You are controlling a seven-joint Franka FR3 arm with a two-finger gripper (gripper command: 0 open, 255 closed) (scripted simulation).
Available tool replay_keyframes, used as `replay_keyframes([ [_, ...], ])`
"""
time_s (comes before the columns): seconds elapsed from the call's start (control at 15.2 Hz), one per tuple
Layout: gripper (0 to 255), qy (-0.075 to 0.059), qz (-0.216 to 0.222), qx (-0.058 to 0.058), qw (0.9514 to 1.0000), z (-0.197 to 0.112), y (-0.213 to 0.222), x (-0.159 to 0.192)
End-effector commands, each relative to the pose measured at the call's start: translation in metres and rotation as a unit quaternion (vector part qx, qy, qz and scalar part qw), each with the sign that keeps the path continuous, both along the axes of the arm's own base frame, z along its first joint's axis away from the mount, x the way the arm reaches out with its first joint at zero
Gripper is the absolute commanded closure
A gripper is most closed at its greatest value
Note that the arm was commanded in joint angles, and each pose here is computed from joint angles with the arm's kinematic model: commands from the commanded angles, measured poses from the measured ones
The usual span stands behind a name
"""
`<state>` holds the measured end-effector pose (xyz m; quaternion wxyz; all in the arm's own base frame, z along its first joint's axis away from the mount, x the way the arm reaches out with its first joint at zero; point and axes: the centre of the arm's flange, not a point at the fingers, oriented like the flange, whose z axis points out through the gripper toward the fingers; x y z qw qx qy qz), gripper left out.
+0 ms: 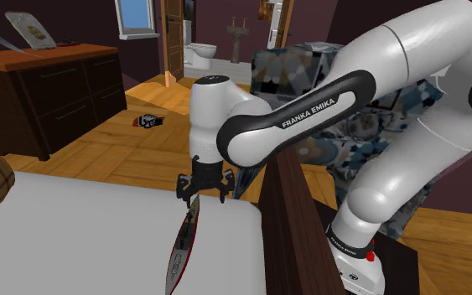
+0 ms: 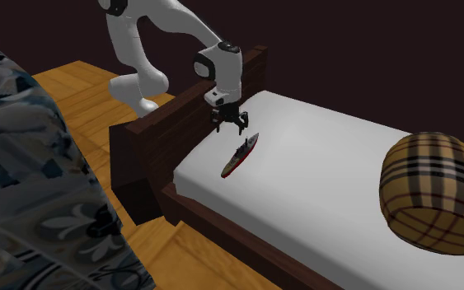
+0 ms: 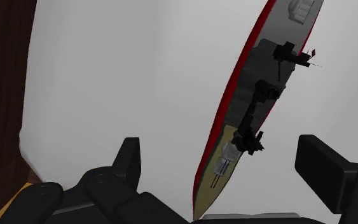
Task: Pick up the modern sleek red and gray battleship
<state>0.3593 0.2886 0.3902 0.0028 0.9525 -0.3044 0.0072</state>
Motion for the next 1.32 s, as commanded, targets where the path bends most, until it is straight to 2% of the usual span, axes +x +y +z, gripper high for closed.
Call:
replay_keyframes([
  [0.0,0,0.003,-0.025,0.0,0.9997,-0.016,0.022,0.01],
  [0.26,0,0.01,-0.065,-0.004,0.9978,-0.045,0.055,0.028],
  [0.86,0,0.01,-0.065,-0.004,0.9978,-0.085,0.055,0.028],
  [0.92,255,0.01,-0.065,-0.004,0.9978,-0.085,0.056,0.029],
  [1.25,255,0.01,-0.065,-0.004,0.9978,-0.085,0.056,0.029],
])
